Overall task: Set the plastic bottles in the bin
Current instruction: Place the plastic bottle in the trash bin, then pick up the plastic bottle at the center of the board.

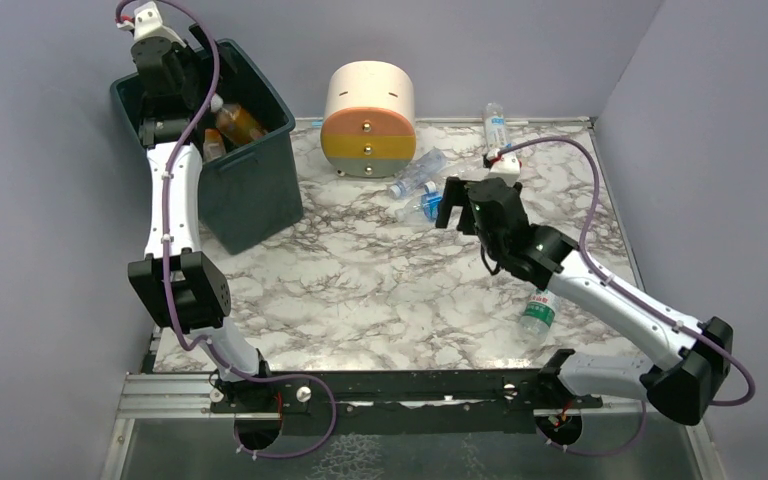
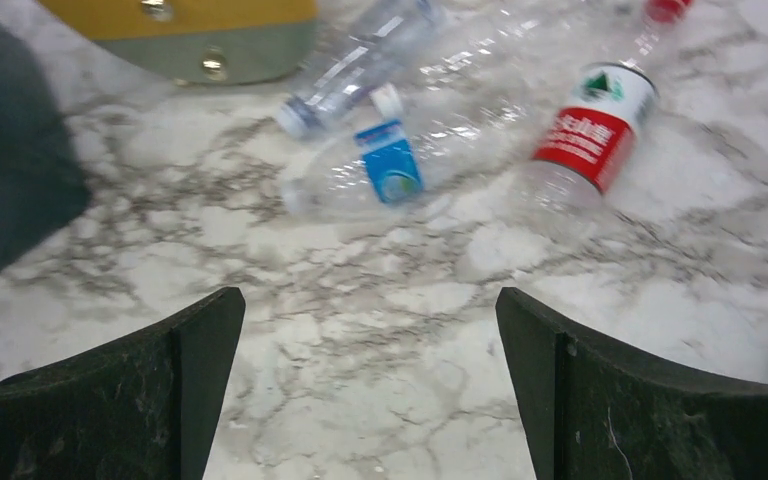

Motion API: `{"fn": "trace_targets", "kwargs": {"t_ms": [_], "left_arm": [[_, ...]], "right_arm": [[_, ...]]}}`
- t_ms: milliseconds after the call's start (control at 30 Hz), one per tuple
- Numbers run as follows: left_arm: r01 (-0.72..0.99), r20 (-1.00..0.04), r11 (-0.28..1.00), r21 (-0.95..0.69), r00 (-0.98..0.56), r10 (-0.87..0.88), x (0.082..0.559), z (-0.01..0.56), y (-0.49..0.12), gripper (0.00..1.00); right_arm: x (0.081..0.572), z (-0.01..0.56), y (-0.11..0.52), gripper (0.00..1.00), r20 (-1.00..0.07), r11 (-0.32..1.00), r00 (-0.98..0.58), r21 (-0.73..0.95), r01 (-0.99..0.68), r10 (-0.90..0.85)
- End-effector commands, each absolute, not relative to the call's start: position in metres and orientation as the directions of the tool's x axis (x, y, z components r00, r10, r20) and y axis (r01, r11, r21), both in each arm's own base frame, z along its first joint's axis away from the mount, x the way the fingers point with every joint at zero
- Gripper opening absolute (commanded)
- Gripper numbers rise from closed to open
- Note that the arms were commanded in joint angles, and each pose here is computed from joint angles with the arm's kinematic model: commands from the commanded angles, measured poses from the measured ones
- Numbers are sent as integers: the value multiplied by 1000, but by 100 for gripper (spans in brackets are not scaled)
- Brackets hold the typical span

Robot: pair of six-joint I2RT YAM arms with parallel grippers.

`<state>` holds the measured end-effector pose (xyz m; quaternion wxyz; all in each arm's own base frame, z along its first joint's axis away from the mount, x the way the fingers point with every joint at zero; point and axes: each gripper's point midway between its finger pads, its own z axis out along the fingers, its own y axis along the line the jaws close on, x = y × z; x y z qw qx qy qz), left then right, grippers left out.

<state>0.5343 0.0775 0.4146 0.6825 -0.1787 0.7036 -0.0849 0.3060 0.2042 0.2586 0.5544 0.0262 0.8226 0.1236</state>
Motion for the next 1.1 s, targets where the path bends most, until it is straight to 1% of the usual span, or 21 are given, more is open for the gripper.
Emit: {"fn": "trace_targets", "kwargs": {"t_ms": [0, 133, 267, 367, 467, 633, 667, 800, 1067], "left_arm": [[-161, -924, 911, -379, 24, -380, 514, 442, 81, 98], [-141, -924, 914, -380, 8, -382, 496, 457, 73, 99], [-37, -908, 909, -416, -30, -417, 478, 467, 48, 99], [105, -886, 882, -460, -127, -447, 468, 464, 15, 99], [189, -870, 855, -484, -210, -446, 455, 451, -15, 99], [272, -855, 823, -498, -309, -416, 432, 422, -61, 99], [287, -854, 818, -499, -322, -409, 428, 417, -69, 99], [332, -846, 798, -504, -375, -378, 417, 396, -98, 99], [355, -822, 761, -542, -413, -392, 410, 372, -113, 99]], "right_arm": [[314, 221, 150, 100, -836, 982, -515, 145, 123, 188], [318, 207, 103, 100, -799, 959, -549, 116, 260, 245], [313, 194, 58, 99, -753, 913, -577, 76, 400, 315], [297, 175, 29, 99, -703, 857, -609, 2, 515, 368], [275, 154, 12, 99, -635, 809, -652, -71, 584, 415], [253, 130, 9, 100, -550, 783, -682, -78, 617, 482], [249, 124, 13, 99, -518, 783, -693, -69, 619, 502], [234, 102, 16, 100, -438, 764, -719, -104, 636, 539], [200, 54, 27, 100, -262, 739, -756, -179, 649, 600]]}}
